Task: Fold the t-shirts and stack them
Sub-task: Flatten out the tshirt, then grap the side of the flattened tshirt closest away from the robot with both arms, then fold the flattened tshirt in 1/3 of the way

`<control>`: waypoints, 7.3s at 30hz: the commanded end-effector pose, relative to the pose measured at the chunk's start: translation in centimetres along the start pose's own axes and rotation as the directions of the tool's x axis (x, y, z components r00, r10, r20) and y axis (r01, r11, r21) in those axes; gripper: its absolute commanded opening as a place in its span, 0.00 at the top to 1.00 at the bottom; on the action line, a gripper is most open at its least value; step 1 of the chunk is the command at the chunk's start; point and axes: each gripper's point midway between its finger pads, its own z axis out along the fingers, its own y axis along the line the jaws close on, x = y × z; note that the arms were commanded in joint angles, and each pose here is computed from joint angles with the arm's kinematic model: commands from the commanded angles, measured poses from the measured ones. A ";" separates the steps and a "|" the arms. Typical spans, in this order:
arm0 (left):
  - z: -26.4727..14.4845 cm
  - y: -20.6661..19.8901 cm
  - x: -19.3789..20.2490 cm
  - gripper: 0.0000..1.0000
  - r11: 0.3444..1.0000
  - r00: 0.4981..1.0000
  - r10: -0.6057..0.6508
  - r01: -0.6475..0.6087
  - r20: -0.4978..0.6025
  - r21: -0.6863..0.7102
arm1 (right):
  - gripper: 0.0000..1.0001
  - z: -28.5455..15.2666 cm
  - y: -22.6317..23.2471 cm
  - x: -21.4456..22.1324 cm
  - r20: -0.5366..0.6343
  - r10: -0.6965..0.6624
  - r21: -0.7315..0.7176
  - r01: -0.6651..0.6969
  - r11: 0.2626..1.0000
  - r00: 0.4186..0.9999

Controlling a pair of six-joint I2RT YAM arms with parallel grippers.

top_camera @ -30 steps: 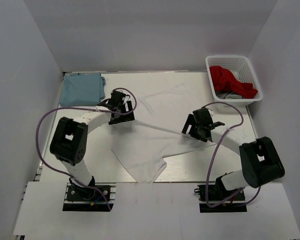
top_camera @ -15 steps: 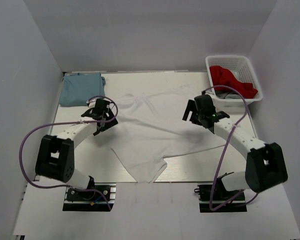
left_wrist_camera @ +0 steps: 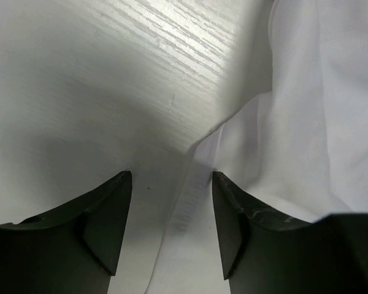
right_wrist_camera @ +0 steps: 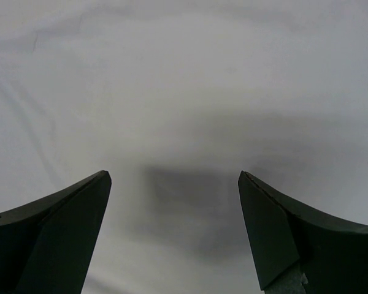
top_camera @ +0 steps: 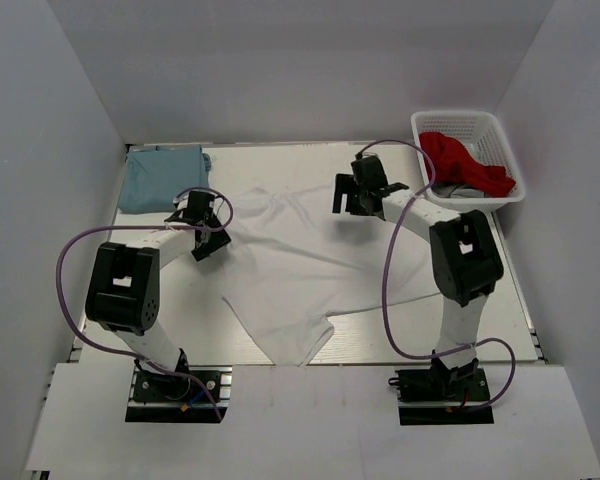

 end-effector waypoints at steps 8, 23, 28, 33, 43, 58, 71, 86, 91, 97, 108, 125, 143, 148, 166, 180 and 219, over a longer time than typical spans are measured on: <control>0.5 -3.3 -0.3 0.74 0.985 0.999 0.041 -0.037 -0.020 0.171 | 0.10 5.1 -0.7 -2.0 0.004 0.039 0.047 -0.039 0.998 0.999; -2.4 4.2 1.7 1.00 0.963 0.986 -0.160 0.146 -0.042 -0.226 | 0.10 5.3 -6.3 2.8 -0.070 0.287 0.172 -0.272 0.947 0.955; -2.9 2.4 0.4 0.83 0.983 0.989 -0.148 0.146 -0.009 -0.112 | 0.10 4.7 -3.9 1.5 -0.067 0.225 0.021 -0.224 0.974 0.972; -4.4 -0.4 -3.7 0.42 0.992 0.991 -0.119 0.122 0.066 -0.037 | 0.10 2.2 -1.5 -3.1 0.022 0.140 -0.098 -0.138 0.986 0.990; -5.3 -8.3 -6.9 0.00 0.965 0.996 0.028 -0.049 0.085 0.256 | 0.10 -5.4 -5.5 -1.8 0.115 0.164 0.039 -0.169 0.985 0.980; 6.4 -16.4 -6.8 0.00 0.928 0.976 0.207 -0.172 -0.074 0.330 | 0.10 -7.7 -8.6 14.5 -0.236 0.209 0.095 -0.191 0.977 0.949; 15.9 -22.4 -11.0 0.00 0.875 0.967 0.250 -0.250 0.056 0.414 | 0.10 -7.1 -6.3 12.8 -0.259 0.188 -0.009 -0.197 0.980 0.947; -7.5 -24.0 -20.3 0.00 0.806 0.908 0.228 -0.378 0.350 0.455 | 0.10 -13.0 -5.4 5.3 0.097 0.264 -0.112 -0.253 0.961 0.960; -9.0 -13.5 -5.8 0.00 0.871 0.967 0.238 -0.255 0.094 0.420 | 0.10 -14.6 -7.7 7.0 0.163 0.382 -0.033 -0.382 0.923 0.910; -14.0 -4.2 7.4 0.00 0.889 0.972 0.195 -0.120 -0.129 0.442 | 0.10 -16.1 -9.1 9.4 0.182 0.410 -0.004 -0.416 0.909 0.894; -14.1 2.7 19.6 0.00 0.925 0.871 0.170 0.020 -0.461 0.380 | 0.10 -16.0 -11.8 13.6 0.149 0.422 0.130 -0.441 0.888 0.894; -9.6 3.5 19.7 0.56 0.970 0.884 0.215 -0.145 -0.416 0.194 | 0.10 -16.0 -15.2 16.0 0.168 0.476 0.302 -0.504 0.809 0.863; -10.7 4.5 19.5 1.00 0.979 0.891 0.192 -0.143 -0.412 0.148 | 0.29 -13.8 -16.0 17.3 0.074 0.547 0.314 -0.540 0.781 0.834; -11.3 4.1 19.4 1.00 0.978 0.888 0.185 -0.126 -0.421 0.164 | 0.60 -14.2 -16.5 19.2 0.024 0.566 0.370 -0.533 0.761 0.824; -16.4 1.2 18.9 1.00 0.931 0.879 0.209 -0.045 -0.428 0.362 | 1.00 -17.8 -13.1 20.5 -0.120 0.567 0.237 -0.531 0.813 0.815; -16.7 -7.6 8.2 1.00 0.885 0.973 0.188 -0.108 -0.136 0.453 | 1.00 -16.3 -12.4 11.5 -0.007 0.485 0.139 -0.479 0.867 0.875; 0.6 -15.1 -15.1 0.00 0.989 0.994 0.033 -0.048 0.104 0.143 | 0.41 -5.2 -13.6 -3.6 0.027 0.354 0.209 -0.352 0.913 0.935</control>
